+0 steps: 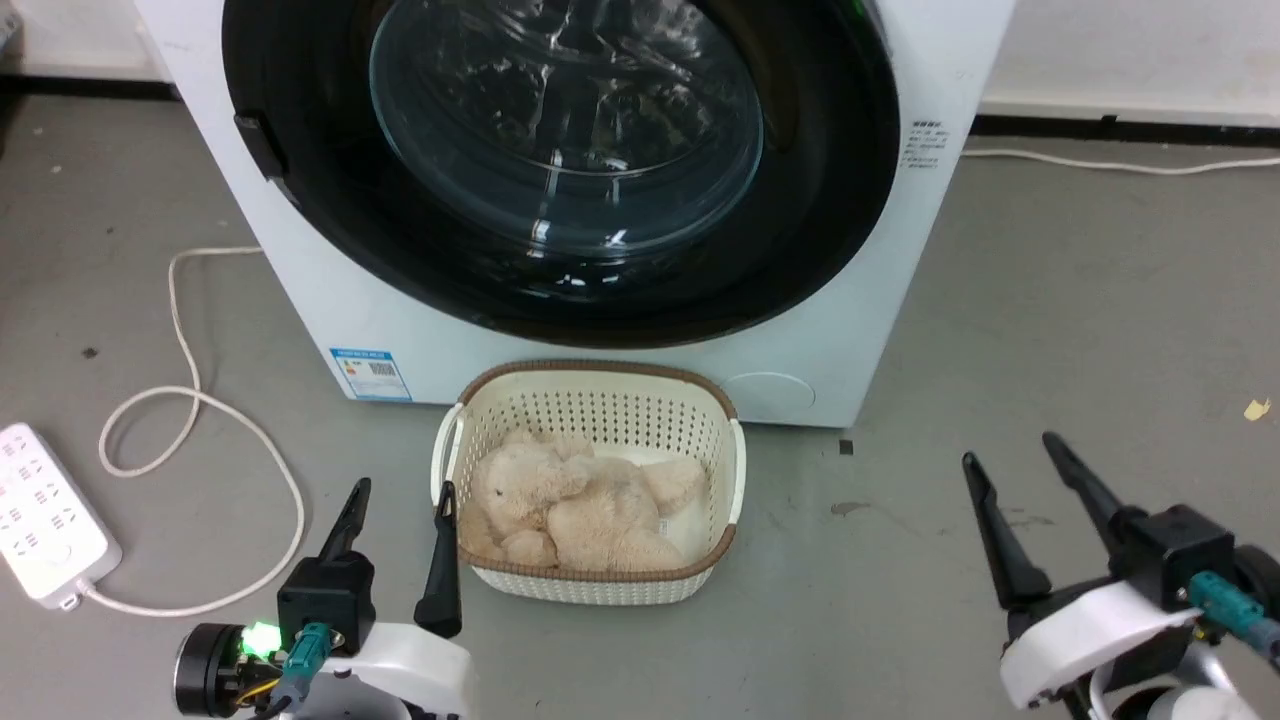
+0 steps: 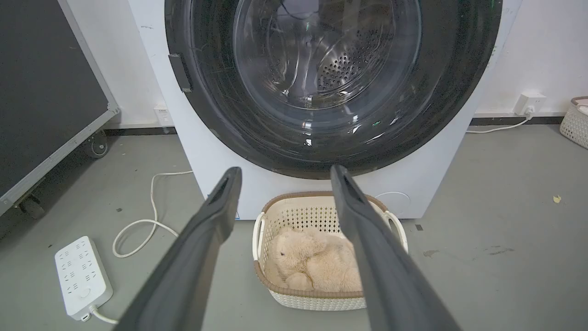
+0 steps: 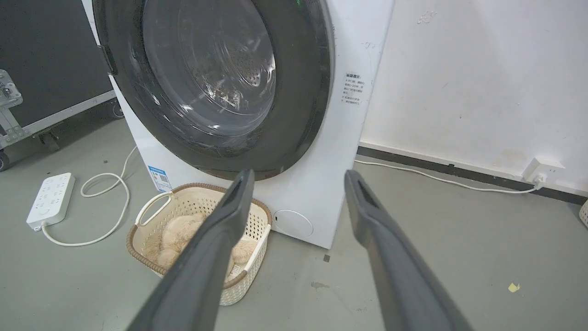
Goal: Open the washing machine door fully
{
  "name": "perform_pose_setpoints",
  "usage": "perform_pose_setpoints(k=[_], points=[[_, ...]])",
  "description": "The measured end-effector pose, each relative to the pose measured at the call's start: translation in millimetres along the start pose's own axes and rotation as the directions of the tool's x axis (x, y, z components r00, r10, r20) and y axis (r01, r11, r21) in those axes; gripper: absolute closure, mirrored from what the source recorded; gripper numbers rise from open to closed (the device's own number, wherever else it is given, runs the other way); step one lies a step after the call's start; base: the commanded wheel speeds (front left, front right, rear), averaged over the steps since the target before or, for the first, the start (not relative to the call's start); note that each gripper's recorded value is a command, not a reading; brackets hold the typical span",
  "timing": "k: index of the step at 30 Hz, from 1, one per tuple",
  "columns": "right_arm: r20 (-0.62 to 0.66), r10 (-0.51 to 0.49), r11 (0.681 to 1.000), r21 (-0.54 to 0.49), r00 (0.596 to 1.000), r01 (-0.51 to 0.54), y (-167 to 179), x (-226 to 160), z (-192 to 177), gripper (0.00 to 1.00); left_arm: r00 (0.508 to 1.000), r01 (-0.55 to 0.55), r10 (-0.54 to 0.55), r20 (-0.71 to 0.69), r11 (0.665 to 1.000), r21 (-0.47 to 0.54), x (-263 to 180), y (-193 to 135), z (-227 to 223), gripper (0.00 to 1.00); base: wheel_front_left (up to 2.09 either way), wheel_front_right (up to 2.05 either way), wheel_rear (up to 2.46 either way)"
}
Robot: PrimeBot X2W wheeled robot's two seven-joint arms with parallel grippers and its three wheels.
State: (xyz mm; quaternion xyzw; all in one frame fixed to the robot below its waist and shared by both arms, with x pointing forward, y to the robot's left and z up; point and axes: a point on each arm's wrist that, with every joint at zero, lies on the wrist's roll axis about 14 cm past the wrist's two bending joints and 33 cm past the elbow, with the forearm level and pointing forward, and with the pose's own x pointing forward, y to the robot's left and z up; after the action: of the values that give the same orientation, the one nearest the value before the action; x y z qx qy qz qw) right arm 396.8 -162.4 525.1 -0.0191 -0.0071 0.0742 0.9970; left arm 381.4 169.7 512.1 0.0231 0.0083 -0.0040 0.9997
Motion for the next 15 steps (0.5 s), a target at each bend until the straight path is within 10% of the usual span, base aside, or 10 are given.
perform_pose_setpoints(k=[14,15], points=[[0.062,0.022,0.999,0.025,0.998,-0.024,-10,41,20,0.0,1.0,-0.011,0.011,0.008,1.0,0.001,13,-1,-5,0.0,0.0,0.0,0.0],[0.068,0.023,0.999,0.03,0.997,-0.025,-11,44,22,0.22,1.0,-0.01,0.01,0.01,1.0,0.001,14,-1,-4,0.0,0.0,0.0,0.0]])
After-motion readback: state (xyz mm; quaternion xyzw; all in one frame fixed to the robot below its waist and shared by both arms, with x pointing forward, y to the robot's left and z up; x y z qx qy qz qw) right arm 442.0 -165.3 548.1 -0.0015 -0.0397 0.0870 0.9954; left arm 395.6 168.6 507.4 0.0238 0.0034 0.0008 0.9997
